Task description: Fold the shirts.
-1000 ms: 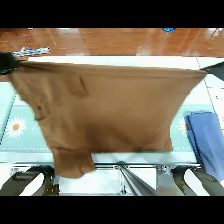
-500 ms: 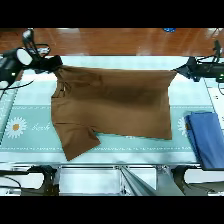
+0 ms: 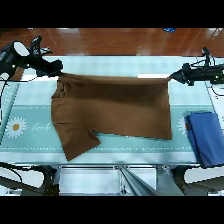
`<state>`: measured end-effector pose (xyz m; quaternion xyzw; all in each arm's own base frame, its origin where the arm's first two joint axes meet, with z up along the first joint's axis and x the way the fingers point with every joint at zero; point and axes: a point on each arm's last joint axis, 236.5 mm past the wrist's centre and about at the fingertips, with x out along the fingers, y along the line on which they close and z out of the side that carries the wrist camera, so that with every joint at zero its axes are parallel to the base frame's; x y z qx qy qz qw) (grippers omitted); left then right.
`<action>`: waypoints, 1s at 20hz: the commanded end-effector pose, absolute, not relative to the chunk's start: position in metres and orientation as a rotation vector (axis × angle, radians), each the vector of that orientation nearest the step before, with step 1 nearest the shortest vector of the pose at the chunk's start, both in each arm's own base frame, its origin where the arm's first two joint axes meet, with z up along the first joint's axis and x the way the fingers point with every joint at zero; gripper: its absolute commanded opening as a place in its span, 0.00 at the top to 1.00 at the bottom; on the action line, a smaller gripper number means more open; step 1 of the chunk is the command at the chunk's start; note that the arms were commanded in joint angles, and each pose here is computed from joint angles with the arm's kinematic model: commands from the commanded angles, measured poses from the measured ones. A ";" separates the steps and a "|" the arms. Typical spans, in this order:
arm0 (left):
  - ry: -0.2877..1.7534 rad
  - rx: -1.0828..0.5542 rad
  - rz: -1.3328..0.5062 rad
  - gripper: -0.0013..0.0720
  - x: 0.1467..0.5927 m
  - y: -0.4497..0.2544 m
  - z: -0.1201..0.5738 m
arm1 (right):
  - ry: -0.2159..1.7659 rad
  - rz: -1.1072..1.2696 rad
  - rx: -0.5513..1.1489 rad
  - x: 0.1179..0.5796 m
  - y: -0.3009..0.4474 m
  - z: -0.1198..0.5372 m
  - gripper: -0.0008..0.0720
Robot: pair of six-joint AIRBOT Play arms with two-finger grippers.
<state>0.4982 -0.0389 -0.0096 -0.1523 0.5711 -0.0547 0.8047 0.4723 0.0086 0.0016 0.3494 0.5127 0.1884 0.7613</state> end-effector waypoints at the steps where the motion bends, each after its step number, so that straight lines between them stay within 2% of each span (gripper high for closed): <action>1: 1.411 -0.274 -0.194 0.96 0.454 -0.036 -0.033 | 1.317 0.370 0.679 0.429 0.002 -0.029 0.95; 6: 1.566 -0.297 -0.191 0.96 0.421 -0.043 -0.087 | 1.376 0.303 0.715 0.409 0.001 -0.066 0.95; 7: 1.579 -0.305 -0.186 0.92 0.418 -0.043 -0.089 | 1.376 0.295 0.723 0.409 0.002 -0.069 0.87; 8: 1.609 -0.322 -0.175 0.62 0.412 -0.044 -0.088 | 1.381 0.286 0.742 0.408 0.002 -0.068 0.57; 9: 1.631 -0.307 -0.189 0.30 0.408 -0.043 -0.084 | 1.388 0.302 0.757 0.406 0.006 -0.065 0.43; 12: 1.669 -0.297 -0.171 0.29 0.398 -0.022 -0.056 | 1.381 0.327 0.765 0.400 0.005 -0.044 0.43; 16: 1.593 -0.374 -0.097 0.29 0.378 0.020 -0.006 | 1.248 0.230 0.690 0.389 -0.037 0.014 0.43; 20: 1.519 -0.609 -0.090 0.29 0.332 0.020 0.001 | 1.063 0.082 0.659 0.363 -0.066 0.054 0.43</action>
